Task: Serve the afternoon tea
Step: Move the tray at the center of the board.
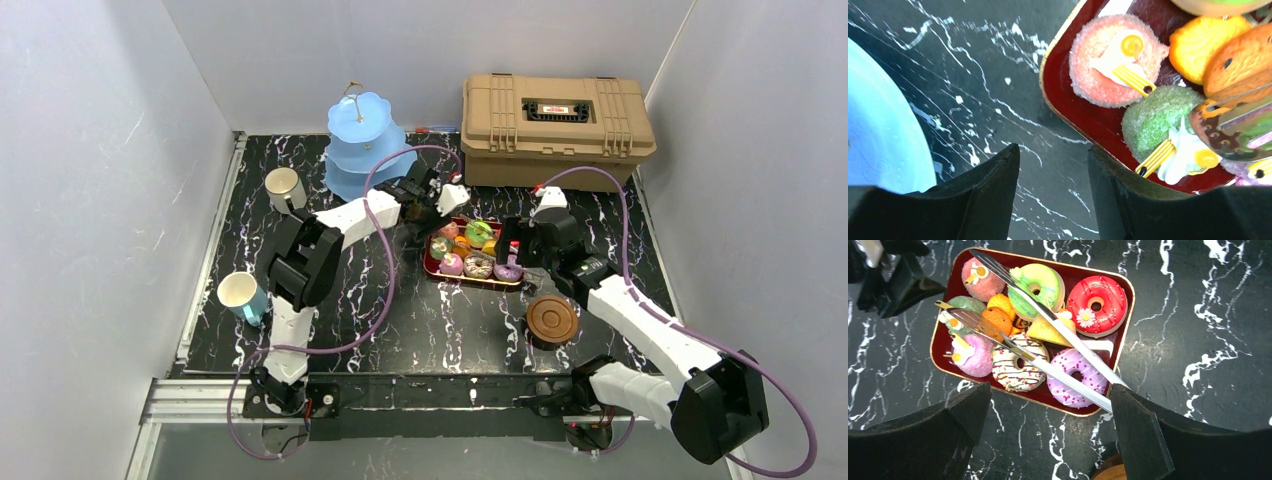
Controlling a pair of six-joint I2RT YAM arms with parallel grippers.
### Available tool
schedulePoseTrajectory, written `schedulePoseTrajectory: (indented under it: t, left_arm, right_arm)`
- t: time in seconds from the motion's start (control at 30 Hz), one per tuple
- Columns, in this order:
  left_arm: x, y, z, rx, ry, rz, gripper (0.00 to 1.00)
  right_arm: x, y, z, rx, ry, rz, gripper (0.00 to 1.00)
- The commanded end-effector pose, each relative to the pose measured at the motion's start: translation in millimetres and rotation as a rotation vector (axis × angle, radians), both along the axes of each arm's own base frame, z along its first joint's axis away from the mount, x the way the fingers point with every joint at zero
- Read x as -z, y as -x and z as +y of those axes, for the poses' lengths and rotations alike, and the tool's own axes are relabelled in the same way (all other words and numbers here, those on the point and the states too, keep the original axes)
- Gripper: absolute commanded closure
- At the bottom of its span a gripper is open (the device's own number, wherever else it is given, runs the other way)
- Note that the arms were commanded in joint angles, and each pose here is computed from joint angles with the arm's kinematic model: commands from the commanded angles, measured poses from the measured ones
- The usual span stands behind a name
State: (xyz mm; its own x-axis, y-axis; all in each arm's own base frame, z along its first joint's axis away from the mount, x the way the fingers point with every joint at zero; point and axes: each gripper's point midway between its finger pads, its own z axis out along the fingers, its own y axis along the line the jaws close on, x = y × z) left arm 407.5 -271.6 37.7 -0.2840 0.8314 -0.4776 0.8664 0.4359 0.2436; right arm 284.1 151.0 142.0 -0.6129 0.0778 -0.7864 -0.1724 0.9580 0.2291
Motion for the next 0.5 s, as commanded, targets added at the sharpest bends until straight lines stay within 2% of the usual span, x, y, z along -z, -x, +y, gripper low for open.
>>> schedulePoseTrajectory:
  t: [0.0,0.1,0.2,0.23,0.47]
  left_arm:
    - [-42,-6,-15,-0.001,0.062,-0.024,0.45]
    - [-72,6,-6,0.008,0.116,-0.003,0.29]
    - [-98,27,6,0.027,0.181,0.038,0.06]
    - [-105,35,9,0.032,0.199,0.057,0.02]
    - [-146,82,25,-0.005,0.275,0.139,0.02]
  right_arm:
    - [-3,-7,-16,0.047,0.063,-0.012,0.03]
    - [-1,-13,-25,0.073,0.089,-0.001,0.04]
    - [4,-21,-34,0.085,0.081,0.014,0.09]
    - [8,-24,-37,0.089,0.079,0.026,0.11]
    - [13,-35,-30,0.004,0.055,0.061,0.21]
